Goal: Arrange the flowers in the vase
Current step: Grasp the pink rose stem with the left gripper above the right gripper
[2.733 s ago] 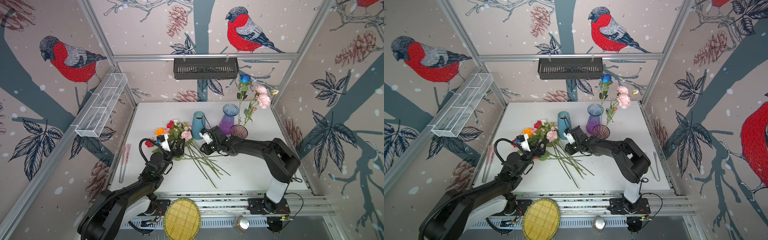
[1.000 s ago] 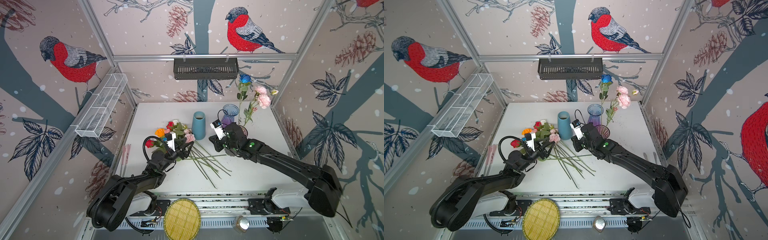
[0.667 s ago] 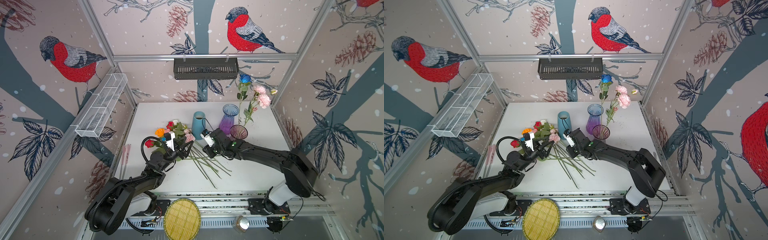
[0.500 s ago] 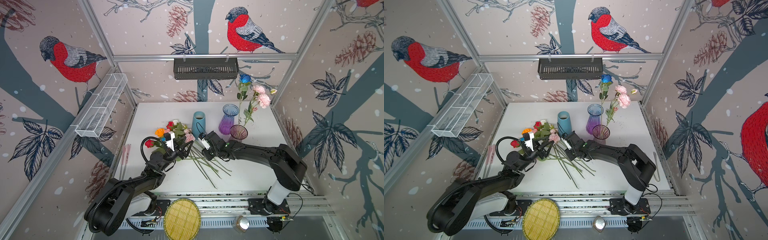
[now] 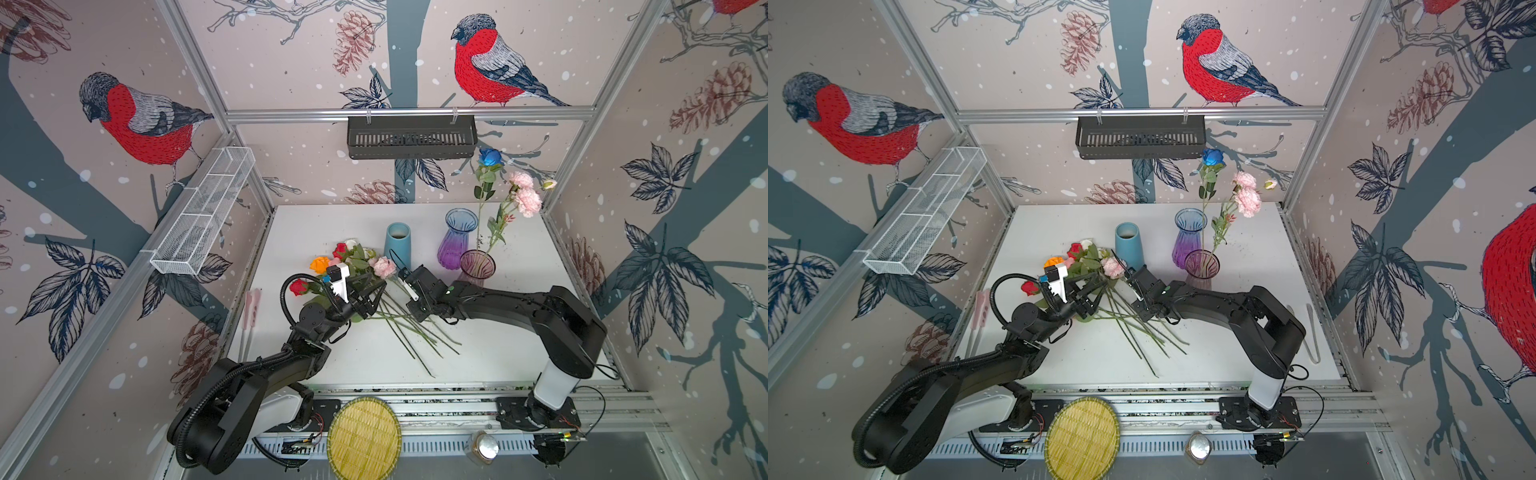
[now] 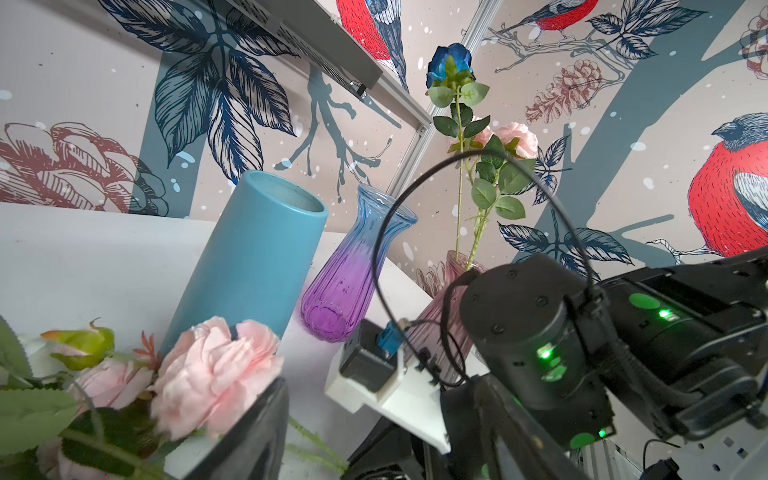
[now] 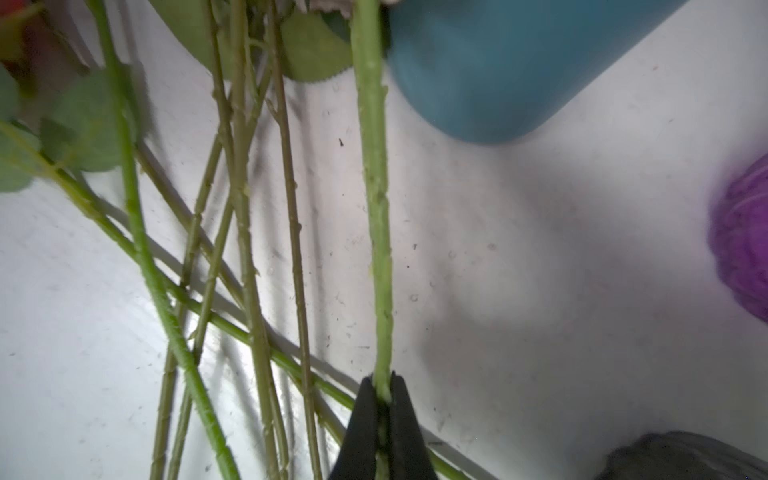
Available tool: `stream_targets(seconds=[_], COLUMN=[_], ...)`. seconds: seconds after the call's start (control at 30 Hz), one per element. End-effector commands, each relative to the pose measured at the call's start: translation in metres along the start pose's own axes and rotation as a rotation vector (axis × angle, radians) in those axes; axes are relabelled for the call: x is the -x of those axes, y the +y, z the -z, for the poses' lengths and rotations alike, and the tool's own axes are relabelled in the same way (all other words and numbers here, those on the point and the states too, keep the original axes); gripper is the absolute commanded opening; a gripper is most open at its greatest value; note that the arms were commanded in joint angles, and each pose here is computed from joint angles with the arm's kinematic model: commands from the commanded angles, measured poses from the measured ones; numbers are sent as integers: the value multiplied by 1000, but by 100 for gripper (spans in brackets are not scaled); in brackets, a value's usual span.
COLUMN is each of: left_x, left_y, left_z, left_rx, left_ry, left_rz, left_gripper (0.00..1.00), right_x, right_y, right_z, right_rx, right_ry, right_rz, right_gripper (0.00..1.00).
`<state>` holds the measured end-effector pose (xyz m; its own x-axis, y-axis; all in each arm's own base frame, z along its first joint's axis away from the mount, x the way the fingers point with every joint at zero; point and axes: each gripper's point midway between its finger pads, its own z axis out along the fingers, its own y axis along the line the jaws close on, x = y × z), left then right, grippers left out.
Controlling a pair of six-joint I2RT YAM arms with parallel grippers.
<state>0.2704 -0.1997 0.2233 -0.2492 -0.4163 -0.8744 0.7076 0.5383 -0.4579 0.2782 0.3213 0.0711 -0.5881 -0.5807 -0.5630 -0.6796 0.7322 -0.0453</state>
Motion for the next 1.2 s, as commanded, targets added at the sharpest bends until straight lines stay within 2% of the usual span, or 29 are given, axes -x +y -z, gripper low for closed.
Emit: stream_targets(seconds=[0.0, 0.3, 0.47, 0.6, 0.8, 1.1, 1.17], left_x=[6, 5, 9, 11, 0, -11, -12], left_y=[-6, -18, -39, -66, -93, -113, -114], left_z=[0, -1, 1, 5, 0, -2, -3], left_rx=[-28, -91, -211, -360, -531, -622, -633], left_ry=[-21, -21, -35, -44, 19, 68, 76], left_rz=[-18, -17, -17, -29, -16, -43, -37], left_gripper=[71, 70, 70, 70, 61, 61, 58], right_x=[20, 72, 85, 82, 81, 91, 93], right_y=[-3, -8, 4, 21, 24, 35, 38], right_z=[23, 106, 140, 155, 170, 205, 209], right_rx=[-8, 28, 138, 284, 341, 540, 572], right_ry=[-70, -310, -443, -504, -554, -697, -715], right_rz=[-1, -40, -8, 40, 15, -41, -41], right_gripper=[2, 2, 2, 2, 2, 2, 2])
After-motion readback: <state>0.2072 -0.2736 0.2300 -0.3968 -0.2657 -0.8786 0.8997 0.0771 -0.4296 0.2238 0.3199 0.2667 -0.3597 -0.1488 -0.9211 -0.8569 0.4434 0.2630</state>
